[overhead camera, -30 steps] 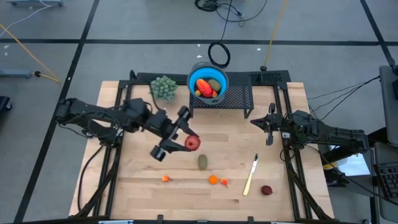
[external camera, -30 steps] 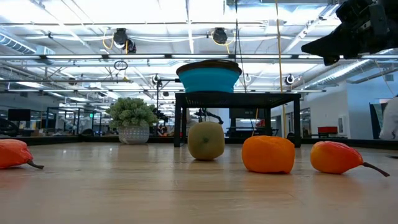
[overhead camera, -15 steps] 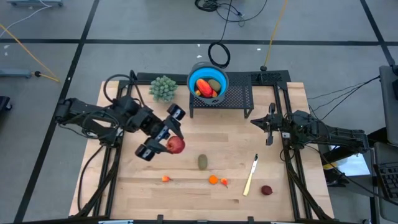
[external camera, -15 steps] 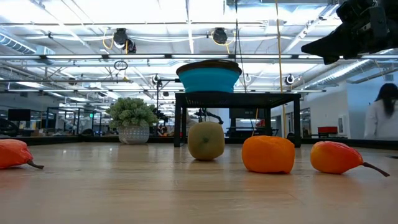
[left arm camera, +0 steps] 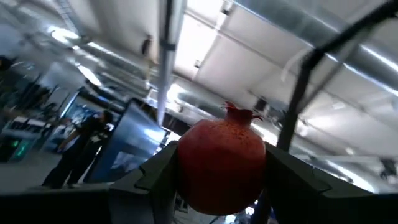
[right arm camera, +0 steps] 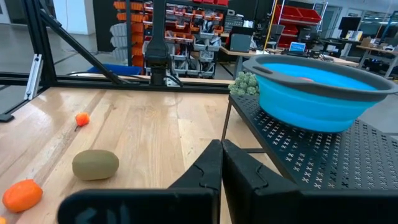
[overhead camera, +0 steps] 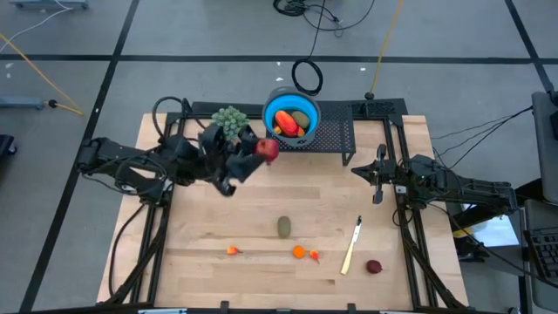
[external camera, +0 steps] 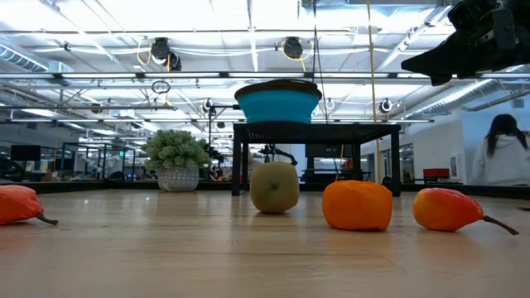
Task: Pick & Place Fruit
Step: Put the pomegranate into the blue strainer on the shelf
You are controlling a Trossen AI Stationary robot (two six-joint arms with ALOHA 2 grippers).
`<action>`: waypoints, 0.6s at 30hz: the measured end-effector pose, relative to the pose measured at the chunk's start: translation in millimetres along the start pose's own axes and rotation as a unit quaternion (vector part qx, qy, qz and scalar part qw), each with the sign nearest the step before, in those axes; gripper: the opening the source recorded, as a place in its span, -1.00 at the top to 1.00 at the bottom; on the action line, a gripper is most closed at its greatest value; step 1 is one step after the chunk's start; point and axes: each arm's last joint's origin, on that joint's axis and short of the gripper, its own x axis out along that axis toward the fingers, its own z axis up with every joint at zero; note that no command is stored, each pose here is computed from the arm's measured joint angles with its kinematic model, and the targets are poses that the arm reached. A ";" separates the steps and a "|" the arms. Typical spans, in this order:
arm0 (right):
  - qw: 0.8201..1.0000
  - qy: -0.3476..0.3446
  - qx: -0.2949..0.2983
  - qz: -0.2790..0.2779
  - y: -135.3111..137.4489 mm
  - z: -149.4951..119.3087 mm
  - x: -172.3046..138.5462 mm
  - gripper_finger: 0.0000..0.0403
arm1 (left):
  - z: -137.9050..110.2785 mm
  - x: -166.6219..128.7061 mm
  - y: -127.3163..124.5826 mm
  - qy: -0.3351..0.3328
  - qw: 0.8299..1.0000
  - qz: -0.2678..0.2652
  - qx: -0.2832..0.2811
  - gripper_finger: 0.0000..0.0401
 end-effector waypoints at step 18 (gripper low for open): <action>1.000 0.000 0.000 0.000 0.0 0.0 0.0 1.00 | -28.4 -7.4 27.8 0.137 0.974 0.174 0.045 0.00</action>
